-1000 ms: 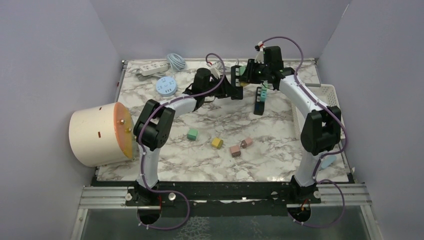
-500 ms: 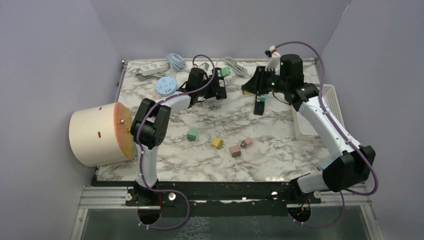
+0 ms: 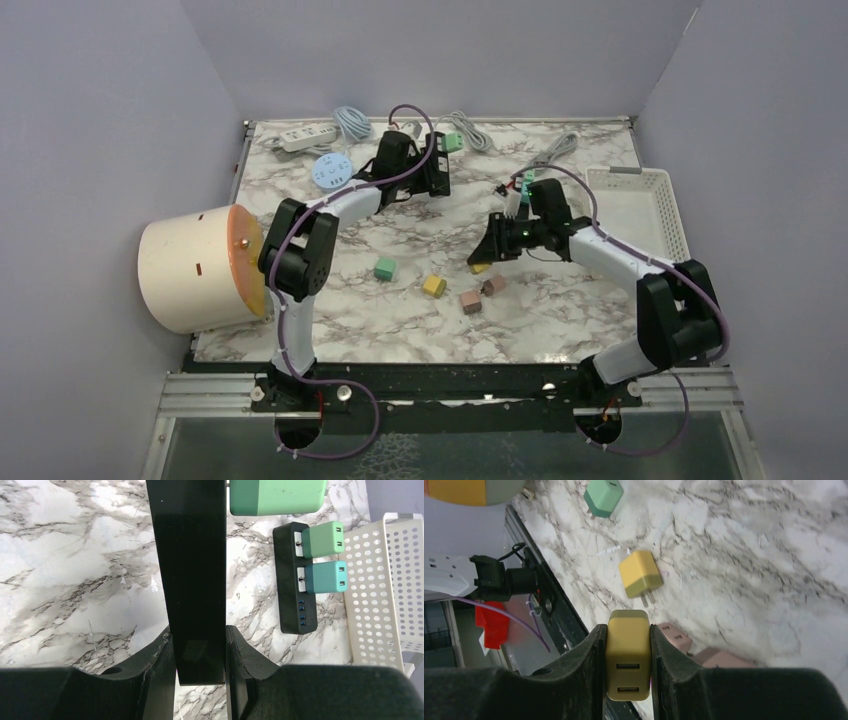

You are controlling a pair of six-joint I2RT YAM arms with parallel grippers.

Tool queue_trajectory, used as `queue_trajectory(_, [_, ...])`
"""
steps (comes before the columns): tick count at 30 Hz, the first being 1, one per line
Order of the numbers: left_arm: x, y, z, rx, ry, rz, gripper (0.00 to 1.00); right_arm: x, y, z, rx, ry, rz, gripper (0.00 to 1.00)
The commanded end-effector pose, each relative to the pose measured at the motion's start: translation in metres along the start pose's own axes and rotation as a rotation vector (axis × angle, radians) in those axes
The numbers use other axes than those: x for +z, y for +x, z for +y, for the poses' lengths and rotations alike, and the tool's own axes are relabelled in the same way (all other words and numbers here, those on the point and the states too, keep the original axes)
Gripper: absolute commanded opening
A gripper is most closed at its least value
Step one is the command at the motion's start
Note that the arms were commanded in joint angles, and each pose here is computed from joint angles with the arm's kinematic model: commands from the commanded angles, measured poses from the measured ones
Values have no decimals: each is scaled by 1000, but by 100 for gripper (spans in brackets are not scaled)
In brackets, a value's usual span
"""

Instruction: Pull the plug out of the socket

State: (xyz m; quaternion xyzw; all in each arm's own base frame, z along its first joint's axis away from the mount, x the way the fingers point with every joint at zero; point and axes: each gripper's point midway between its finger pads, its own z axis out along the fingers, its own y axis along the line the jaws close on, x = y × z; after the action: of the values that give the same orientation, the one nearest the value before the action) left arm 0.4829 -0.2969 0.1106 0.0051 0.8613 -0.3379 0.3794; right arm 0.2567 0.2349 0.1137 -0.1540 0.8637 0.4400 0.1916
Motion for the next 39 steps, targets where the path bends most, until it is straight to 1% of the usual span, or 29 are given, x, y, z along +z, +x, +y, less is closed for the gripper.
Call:
queue_trajectory(1, [-34, -54, -39, 97, 100, -147, 0, 28, -32, 17, -77, -102, -53, 2])
queue_trajectory(5, [-44, -57, -38, 92, 111, -152, 0, 59, -32, 11, -62, -110, -6, 4])
queue_trajectory(8, [-51, -59, -36, 92, 117, -158, 0, 77, -33, 8, -53, -125, -2, 5])
queue_trajectory(14, [-62, -61, -35, 96, 125, -158, 0, 99, -34, -3, -23, -120, -3, 8])
queue_trajectory(15, [-63, -62, -35, 96, 129, -160, 0, 103, -33, -4, -25, -116, -3, 10])
queue_trajectory(19, [-64, -52, -29, 87, 127, -136, 0, 115, -34, -9, -42, -80, -16, 24])
queue_trajectory(23, [-65, -51, -28, 87, 128, -133, 0, 124, -33, -7, -57, -79, -5, 29])
queue_trajectory(25, [-66, -51, -27, 90, 128, -133, 0, 128, -32, -5, -67, -75, 1, 35])
queue_trajectory(26, [-67, -52, -27, 91, 128, -135, 0, 128, -32, -4, -72, -65, 5, 41])
queue_trajectory(27, [-68, -53, -27, 92, 125, -135, 0, 128, -32, -4, -79, -56, 7, 52])
queue_trajectory(28, [-69, -54, -26, 94, 124, -138, 0, 127, -33, -5, -87, -45, 3, 60])
queue_trajectory(29, [-70, -55, -26, 97, 122, -140, 0, 124, -35, -5, -100, -30, -4, 63])
queue_trajectory(31, [-72, -56, -23, 101, 115, -142, 0, 116, -43, -3, -136, 6, -24, 64])
queue_trajectory(34, [-76, -59, -21, 112, 108, -147, 0, 96, -64, 5, -199, 74, -93, 65])
queue_trajectory(39, [-84, -56, -25, 128, 122, -156, 0, 54, -125, 27, -305, 175, -287, 68])
